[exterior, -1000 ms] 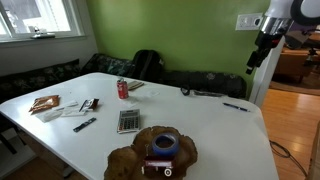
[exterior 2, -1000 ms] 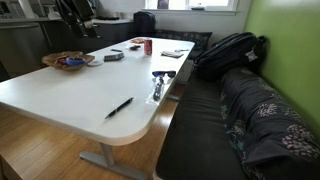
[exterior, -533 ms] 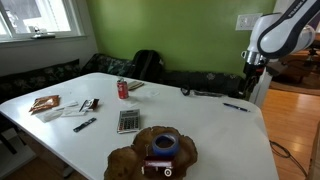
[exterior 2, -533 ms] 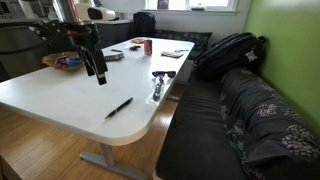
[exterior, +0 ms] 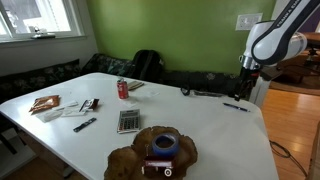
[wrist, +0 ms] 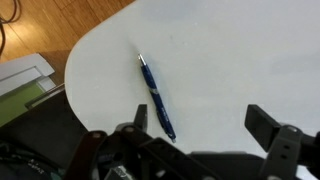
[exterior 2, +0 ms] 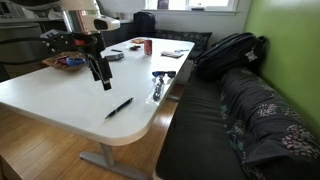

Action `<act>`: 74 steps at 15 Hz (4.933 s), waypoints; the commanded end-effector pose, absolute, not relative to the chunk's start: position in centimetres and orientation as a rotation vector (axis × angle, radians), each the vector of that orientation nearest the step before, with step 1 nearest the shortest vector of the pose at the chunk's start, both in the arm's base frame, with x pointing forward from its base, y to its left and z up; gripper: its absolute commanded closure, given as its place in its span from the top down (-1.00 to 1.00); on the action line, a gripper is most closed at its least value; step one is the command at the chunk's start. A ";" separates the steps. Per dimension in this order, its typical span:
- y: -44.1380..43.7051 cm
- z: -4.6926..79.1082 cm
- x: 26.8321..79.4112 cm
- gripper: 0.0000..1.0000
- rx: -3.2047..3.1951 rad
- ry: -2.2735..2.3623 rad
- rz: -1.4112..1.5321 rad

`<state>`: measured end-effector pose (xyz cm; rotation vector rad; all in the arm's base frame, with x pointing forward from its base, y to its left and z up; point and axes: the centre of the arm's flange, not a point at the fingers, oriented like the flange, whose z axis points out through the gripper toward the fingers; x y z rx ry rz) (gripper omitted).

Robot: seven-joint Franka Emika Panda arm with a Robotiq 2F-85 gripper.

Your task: Put the pen on the calculator

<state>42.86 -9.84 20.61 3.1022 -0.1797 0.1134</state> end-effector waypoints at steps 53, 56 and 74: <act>14.2 32.7 56.0 -0.75 2.947 1.027 1.231; 14.2 31.5 57.8 -0.94 2.983 1.112 1.204; 30.3 27.1 71.6 -0.75 2.550 1.944 0.701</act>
